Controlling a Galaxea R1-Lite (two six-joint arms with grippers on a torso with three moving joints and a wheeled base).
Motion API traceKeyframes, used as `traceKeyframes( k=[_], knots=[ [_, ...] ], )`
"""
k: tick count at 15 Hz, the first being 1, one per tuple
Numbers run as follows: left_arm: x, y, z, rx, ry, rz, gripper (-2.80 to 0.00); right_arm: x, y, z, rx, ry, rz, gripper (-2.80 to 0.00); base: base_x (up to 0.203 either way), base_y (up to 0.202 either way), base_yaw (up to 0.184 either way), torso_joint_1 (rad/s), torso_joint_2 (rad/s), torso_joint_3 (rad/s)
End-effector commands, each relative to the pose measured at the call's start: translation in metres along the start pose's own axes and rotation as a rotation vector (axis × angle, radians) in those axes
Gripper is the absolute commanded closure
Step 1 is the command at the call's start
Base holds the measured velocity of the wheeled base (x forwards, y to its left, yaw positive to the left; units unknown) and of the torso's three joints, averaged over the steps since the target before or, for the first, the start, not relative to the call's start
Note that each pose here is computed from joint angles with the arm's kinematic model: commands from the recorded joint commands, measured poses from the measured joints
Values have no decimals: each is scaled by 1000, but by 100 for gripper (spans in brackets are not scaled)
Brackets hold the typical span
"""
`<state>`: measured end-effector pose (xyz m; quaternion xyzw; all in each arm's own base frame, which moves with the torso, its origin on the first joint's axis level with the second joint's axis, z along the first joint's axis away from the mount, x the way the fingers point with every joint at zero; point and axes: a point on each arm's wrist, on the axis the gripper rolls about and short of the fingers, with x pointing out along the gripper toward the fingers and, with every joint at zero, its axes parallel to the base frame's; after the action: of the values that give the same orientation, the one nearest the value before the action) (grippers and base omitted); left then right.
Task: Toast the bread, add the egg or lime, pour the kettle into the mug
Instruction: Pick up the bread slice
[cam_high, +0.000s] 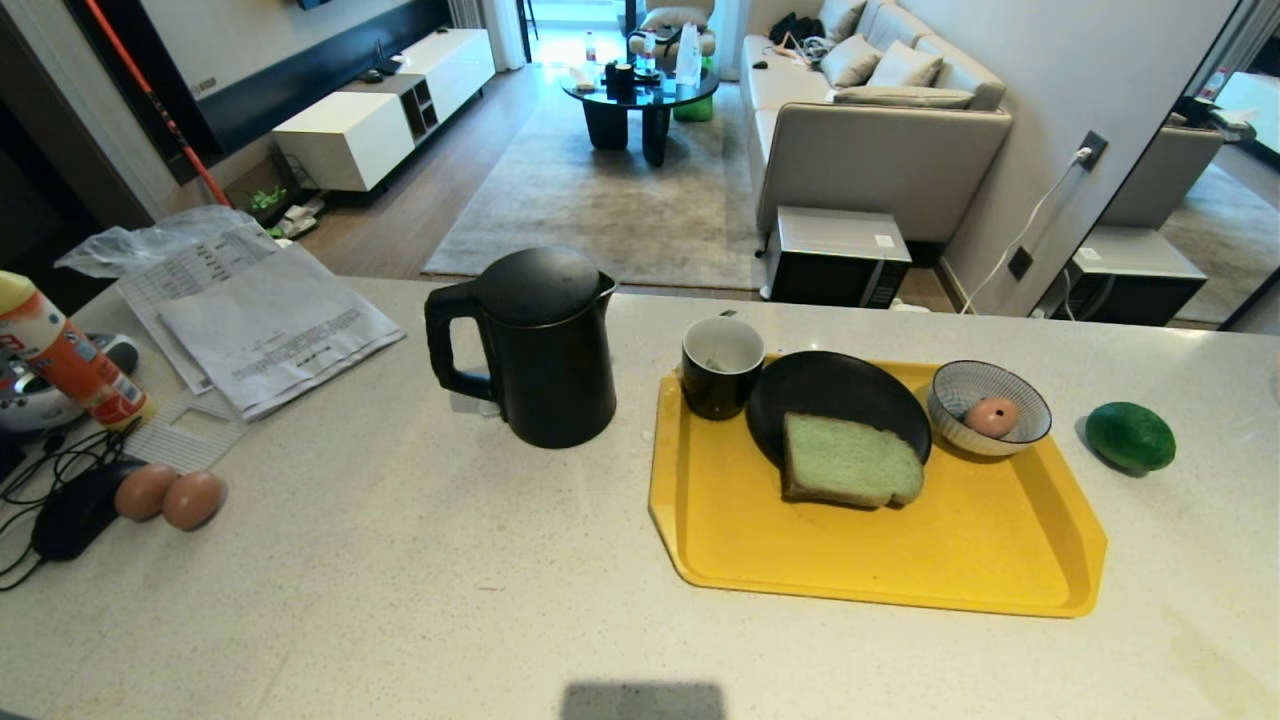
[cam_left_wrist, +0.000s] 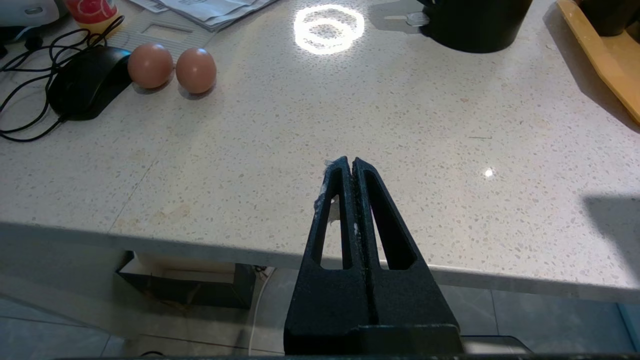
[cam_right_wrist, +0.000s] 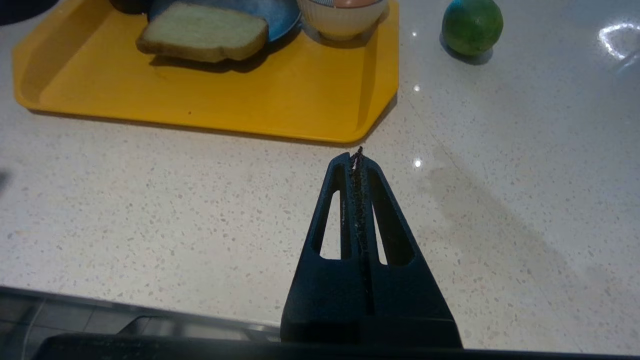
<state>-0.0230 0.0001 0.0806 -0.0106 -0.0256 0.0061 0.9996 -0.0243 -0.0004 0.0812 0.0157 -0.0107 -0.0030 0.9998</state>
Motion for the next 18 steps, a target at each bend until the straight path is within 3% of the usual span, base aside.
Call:
traceKeyframes(
  k=[1,8,13,16,18],
  knots=[
    [1,0,-4,0,13,0,0,-7,1,18,20,-33,22,0,0,0,0,0,0,0],
    [1,0,-4,0,13,0,0,3,7,91,59,85,200,0,0,0,0,0,0,0],
    [1,0,-4,0,13,1,0,35,10,157,69,103,221,0,0,0,0,0,0,0],
    [1,0,-4,0,13,1,0,62,11,175,78,179,219,0,0,0,0,0,0,0],
    [1,0,-4,0,13,1,0,89,12,173,134,287,217,0,0,0,0,0,0,0]
  ],
)
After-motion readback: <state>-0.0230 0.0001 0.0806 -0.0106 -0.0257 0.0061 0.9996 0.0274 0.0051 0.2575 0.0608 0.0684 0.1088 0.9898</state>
